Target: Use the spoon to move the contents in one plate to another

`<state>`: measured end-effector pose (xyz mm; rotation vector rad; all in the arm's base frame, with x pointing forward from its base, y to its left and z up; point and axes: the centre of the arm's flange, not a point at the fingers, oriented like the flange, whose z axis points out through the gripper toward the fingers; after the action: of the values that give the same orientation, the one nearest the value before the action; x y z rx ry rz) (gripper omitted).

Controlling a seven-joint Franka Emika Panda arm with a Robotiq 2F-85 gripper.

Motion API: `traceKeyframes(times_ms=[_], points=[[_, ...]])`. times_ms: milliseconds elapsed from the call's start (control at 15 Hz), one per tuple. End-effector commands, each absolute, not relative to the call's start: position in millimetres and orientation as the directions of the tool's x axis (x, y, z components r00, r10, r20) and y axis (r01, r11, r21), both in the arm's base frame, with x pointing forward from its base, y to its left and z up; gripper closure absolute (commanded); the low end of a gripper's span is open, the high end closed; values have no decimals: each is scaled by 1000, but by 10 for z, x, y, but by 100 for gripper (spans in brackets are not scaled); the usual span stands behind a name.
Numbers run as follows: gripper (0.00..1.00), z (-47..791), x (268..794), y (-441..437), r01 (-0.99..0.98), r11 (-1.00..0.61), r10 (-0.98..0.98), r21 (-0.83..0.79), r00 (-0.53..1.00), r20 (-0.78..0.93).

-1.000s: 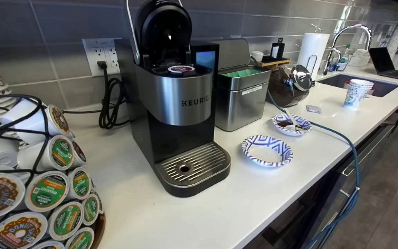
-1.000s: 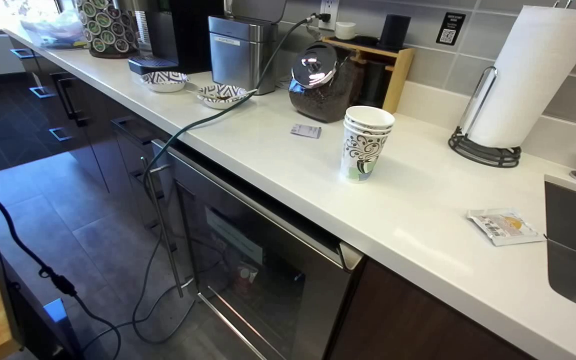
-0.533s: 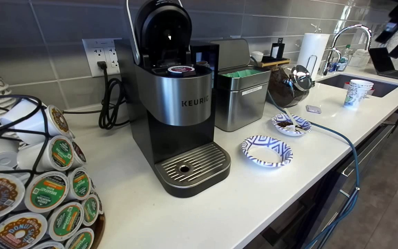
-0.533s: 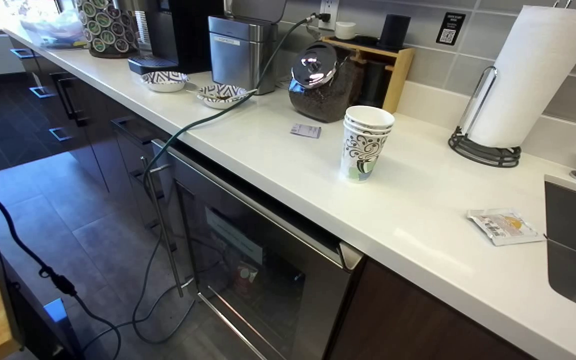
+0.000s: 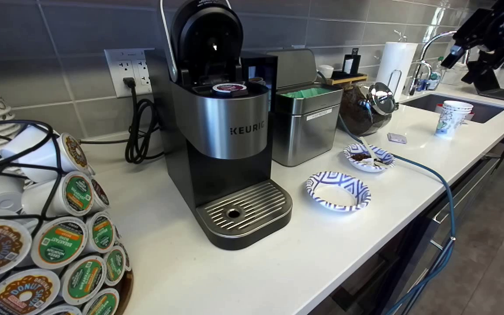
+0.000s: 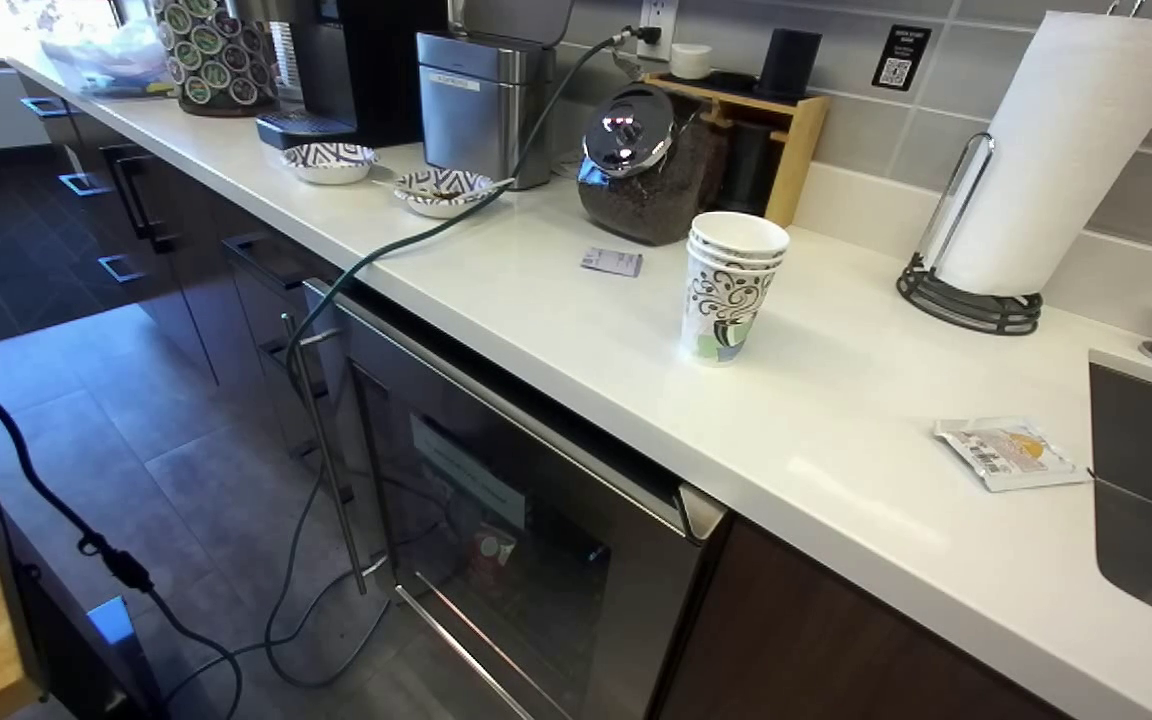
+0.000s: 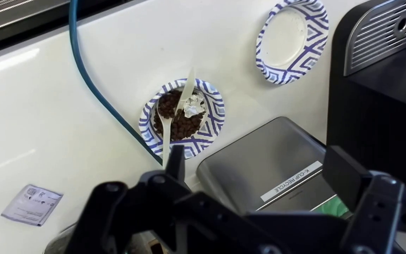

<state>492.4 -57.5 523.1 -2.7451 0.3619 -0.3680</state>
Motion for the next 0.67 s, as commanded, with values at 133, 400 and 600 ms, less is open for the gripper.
traceKeyframes(times_ms=[133, 400, 600], points=[[0, 4820, 5312, -907, -169, -864, -298, -475, 931, 211], [0, 4480, 5572, -1251, -150, -816, -313, -558, 926, 210], [0, 4442, 5445, -1238, -175, -815, -340, -553, 917, 210]])
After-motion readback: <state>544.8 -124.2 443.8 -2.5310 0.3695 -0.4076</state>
